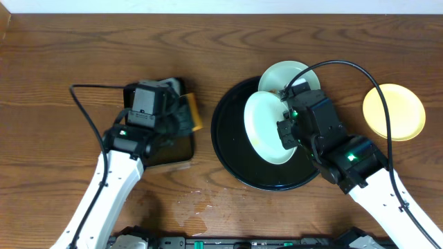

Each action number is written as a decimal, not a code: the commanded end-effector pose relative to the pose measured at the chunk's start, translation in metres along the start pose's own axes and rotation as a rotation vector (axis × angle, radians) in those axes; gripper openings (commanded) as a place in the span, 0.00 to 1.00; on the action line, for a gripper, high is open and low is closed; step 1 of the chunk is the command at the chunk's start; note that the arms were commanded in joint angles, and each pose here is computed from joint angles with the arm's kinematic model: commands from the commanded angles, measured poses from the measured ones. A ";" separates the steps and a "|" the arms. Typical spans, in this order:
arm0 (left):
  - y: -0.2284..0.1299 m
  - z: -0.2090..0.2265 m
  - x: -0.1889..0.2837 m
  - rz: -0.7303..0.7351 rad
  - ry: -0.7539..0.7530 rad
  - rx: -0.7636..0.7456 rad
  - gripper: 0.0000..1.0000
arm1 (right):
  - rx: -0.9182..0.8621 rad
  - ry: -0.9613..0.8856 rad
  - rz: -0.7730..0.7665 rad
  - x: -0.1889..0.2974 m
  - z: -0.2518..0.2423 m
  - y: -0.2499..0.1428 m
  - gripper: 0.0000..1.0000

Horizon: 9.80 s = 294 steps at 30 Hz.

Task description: Clean dirty plates on tray and stack at the side

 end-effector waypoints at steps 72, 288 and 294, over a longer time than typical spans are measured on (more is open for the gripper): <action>0.022 0.040 0.034 -0.166 0.283 -0.050 0.79 | -1.462 -0.199 -0.045 -0.044 -0.347 -0.170 0.49; -0.007 -0.104 -0.106 -0.174 0.235 -0.361 0.07 | -0.293 0.024 0.580 -0.185 -0.079 -0.100 0.01; 0.005 -0.095 -0.050 -0.214 0.229 -0.314 0.07 | -0.294 0.024 0.580 -0.185 -0.079 -0.100 0.01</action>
Point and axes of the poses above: each gripper's point midway between its finger pads, its own x axis back along the fingers, its own z axis along the line the jaws close on, y = z × x, the point moved 10 cm from there along x, back along the fingers, and after that the axes turned 3 degrees about x, right-handed, at the moved point
